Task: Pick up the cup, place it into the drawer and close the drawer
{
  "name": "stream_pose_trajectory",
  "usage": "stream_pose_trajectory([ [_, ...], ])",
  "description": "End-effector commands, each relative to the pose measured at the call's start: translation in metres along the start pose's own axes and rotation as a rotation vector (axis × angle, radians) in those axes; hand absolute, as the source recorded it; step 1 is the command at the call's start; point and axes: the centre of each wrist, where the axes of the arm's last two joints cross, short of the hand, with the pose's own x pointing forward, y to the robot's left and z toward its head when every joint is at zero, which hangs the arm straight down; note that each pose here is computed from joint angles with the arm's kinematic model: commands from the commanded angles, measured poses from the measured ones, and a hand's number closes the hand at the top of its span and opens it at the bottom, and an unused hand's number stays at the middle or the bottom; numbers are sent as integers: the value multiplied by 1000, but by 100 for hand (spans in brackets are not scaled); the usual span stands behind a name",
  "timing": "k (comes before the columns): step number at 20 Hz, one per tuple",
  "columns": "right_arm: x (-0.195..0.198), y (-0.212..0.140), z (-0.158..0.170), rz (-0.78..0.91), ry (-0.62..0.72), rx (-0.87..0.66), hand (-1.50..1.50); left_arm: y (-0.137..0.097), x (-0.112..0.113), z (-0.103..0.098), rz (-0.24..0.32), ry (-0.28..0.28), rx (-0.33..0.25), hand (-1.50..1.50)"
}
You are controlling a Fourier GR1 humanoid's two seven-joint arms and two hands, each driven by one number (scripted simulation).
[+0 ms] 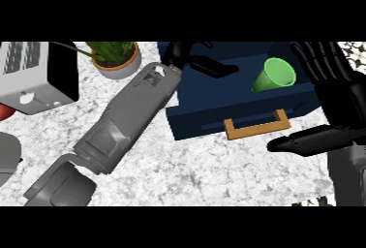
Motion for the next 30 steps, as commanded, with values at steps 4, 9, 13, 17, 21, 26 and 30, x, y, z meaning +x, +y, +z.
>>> stream_pose_trajectory([
  [4,0,14,-13,-122,-31,205,-150,0,-4,4,160,-54,43,-150],
  [9,4,46,-17,-201,-36,445,150,-1,7,4,321,-178,41,-150],
  [13,-10,35,-2,-53,135,655,150,-1,14,1,354,-225,118,-150],
  [17,-7,34,9,135,255,704,-150,2,2,3,360,-204,155,-150],
  [21,-5,33,17,373,261,679,-150,2,-4,5,364,-202,193,-150],
  [26,-60,52,35,474,382,618,-150,6,-11,8,433,-231,189,-150],
  [30,-101,49,40,498,489,655,-150,20,-35,19,464,-226,177,-150],
])
